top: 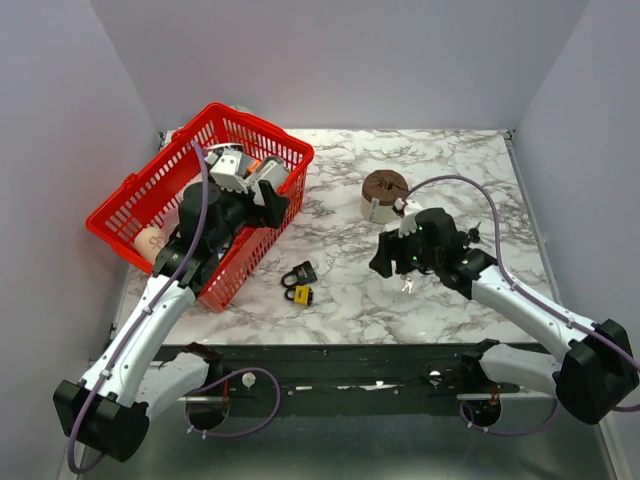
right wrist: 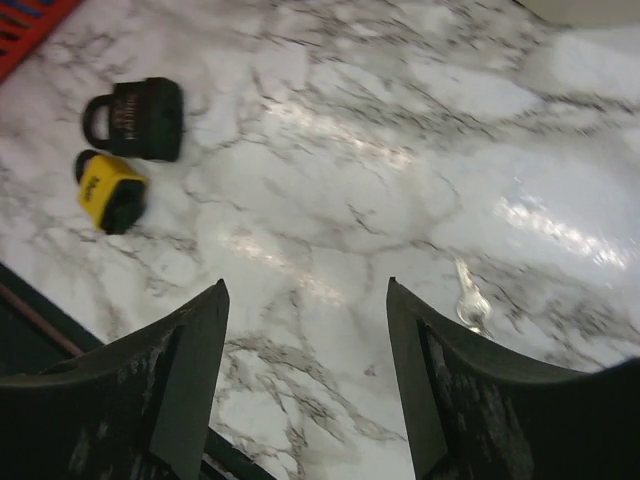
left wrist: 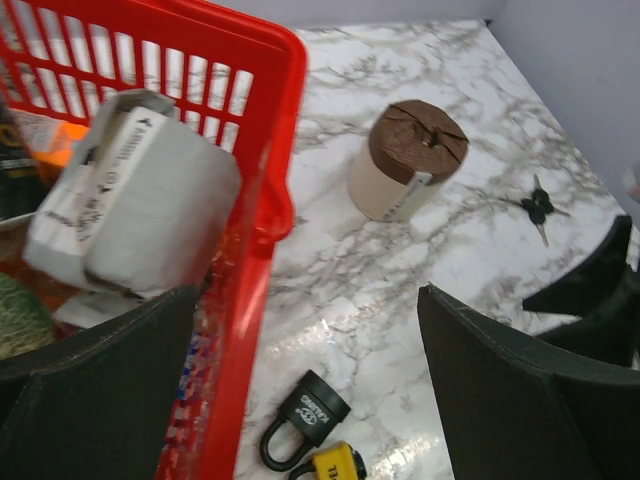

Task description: Unlock with the key

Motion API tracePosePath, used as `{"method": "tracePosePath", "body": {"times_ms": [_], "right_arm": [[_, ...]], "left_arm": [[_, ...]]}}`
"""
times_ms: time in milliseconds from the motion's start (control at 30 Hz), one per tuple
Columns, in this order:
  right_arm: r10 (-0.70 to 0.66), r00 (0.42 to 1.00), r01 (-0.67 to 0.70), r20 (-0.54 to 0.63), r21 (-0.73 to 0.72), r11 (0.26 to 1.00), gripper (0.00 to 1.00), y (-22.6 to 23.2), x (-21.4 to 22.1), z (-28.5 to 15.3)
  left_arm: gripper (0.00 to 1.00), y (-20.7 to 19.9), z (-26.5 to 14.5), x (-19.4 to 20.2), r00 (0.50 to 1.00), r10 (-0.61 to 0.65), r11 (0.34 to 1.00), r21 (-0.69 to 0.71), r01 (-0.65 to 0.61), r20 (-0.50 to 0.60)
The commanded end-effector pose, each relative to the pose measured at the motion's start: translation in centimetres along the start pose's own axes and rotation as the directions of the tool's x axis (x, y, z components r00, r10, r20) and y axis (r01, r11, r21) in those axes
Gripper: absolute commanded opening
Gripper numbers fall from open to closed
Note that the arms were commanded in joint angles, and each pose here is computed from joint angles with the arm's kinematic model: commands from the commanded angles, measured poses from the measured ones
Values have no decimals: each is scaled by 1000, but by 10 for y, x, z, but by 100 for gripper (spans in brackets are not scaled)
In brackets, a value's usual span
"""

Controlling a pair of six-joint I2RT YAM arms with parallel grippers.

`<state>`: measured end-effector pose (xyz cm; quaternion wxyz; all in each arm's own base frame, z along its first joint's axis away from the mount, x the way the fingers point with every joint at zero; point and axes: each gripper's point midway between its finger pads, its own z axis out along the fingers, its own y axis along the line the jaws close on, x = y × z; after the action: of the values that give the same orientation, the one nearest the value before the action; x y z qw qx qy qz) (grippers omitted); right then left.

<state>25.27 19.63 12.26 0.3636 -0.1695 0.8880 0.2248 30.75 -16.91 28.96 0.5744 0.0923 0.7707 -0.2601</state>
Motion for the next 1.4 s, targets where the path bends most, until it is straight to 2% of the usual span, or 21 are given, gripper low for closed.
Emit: {"method": "tracePosePath", "body": {"times_ms": [0,133,167,233,300,400,600,967,1167,1367], "right_arm": [[-168,974,207,149,-303,930,73,65,-19,11],[-293,939,341,180,-378,861,75,103,-18,31],[-335,931,364,142,-402,840,75,115,-3,43],[-385,909,416,158,-377,828,75,129,-9,53],[-472,871,486,133,-363,795,74,141,6,71],[-519,846,525,121,-357,773,73,151,15,88],[-545,833,532,97,-413,739,73,164,34,102],[-546,837,500,17,-429,753,73,163,61,114],[-544,838,508,39,-418,753,73,166,59,125],[-587,808,555,44,-391,734,73,166,54,137]], "left_arm": [[99,27,-17,-25,997,7,989,-147,5,83],[99,40,-19,-21,997,38,978,-210,-22,74],[99,41,-19,-20,997,43,976,-215,-28,65],[99,42,-18,-19,997,46,975,-221,-32,58],[99,43,-18,-18,998,46,973,-229,-33,51],[99,46,-16,-16,998,46,971,-239,-34,42],[99,45,-14,-14,999,41,973,-229,-32,32],[99,41,-9,-8,1000,19,979,-203,-17,9],[99,41,-8,-6,1000,19,979,-204,-17,6],[99,41,-7,-6,1000,18,980,-200,-17,2]]}}
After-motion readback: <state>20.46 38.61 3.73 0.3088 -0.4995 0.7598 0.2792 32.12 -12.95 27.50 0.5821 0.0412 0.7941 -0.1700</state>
